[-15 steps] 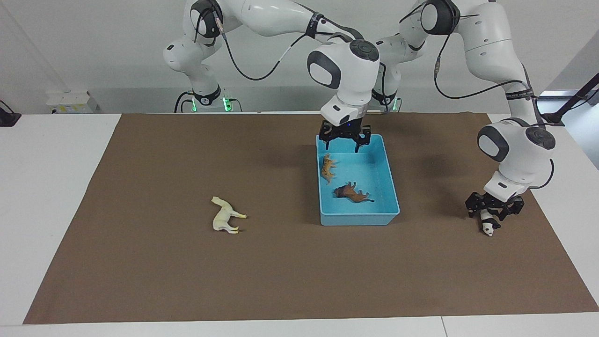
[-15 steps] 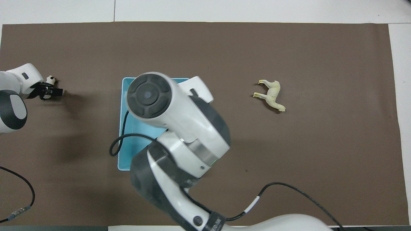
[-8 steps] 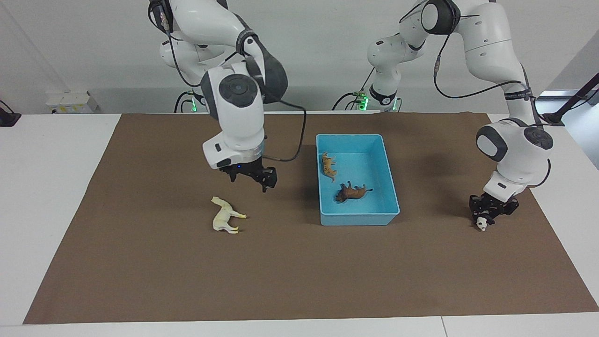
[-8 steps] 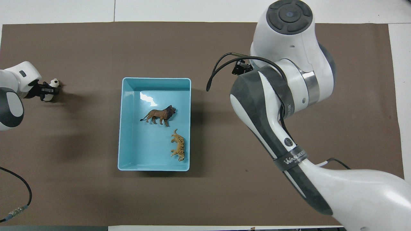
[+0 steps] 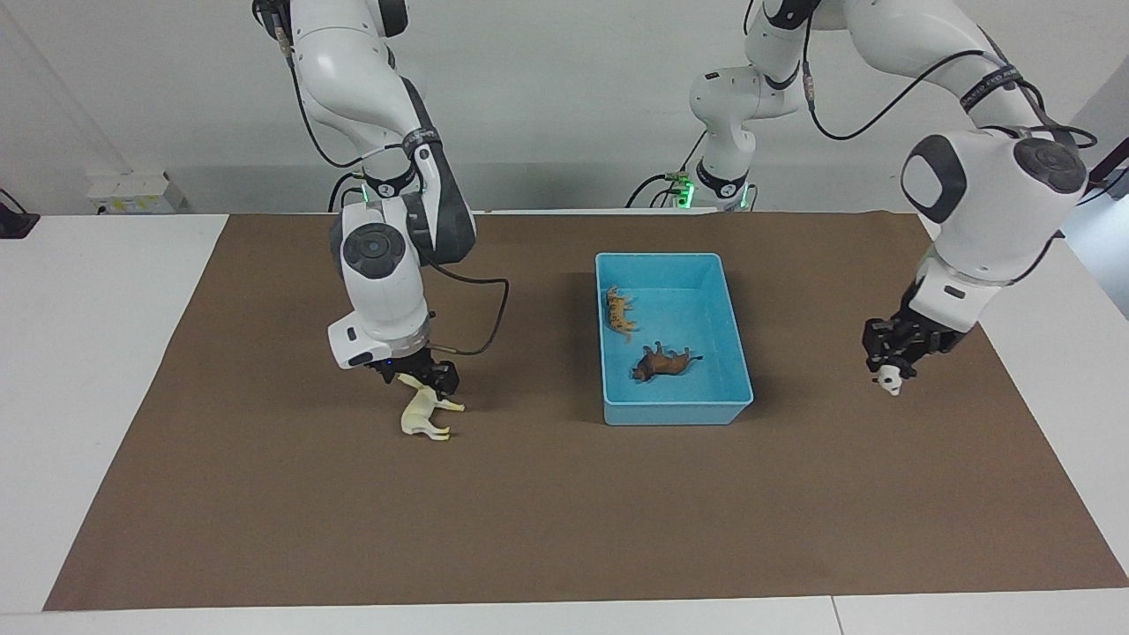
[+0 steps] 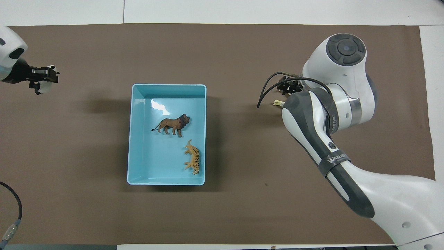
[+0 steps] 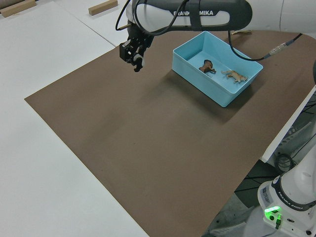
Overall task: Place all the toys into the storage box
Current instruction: 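Carry the panda to the box while the right gripper reaches the cream horse, then release the panda into the box while the right gripper grasps the cream horse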
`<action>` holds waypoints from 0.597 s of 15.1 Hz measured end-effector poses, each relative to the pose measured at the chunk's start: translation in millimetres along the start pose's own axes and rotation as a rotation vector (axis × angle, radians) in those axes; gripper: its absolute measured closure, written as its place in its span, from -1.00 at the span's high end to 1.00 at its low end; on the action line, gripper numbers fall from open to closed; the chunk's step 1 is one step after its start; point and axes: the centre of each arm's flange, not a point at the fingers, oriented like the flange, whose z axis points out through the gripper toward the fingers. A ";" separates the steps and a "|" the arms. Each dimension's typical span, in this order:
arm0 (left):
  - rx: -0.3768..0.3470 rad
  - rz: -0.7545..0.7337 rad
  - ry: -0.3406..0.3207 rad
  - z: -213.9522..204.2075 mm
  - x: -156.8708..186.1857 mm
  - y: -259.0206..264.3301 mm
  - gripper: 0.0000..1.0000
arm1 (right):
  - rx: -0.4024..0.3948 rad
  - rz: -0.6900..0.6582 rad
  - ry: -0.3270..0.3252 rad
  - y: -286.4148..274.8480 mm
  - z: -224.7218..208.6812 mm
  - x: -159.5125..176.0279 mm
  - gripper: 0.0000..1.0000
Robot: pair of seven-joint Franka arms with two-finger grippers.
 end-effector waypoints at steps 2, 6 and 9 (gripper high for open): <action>-0.005 -0.058 -0.018 -8.6 -17.7 74.7 -0.06 | -0.013 -0.013 0.019 2.8 15.8 -0.2 1.00; 0.000 -0.073 -0.058 5.6 -60.3 185.3 -0.06 | 0.000 -0.021 0.045 4.3 34.2 5.8 1.00; 0.014 -0.052 -0.086 16.6 -78.4 198.5 0.26 | 0.021 -0.023 0.074 2.4 51.7 8.9 1.00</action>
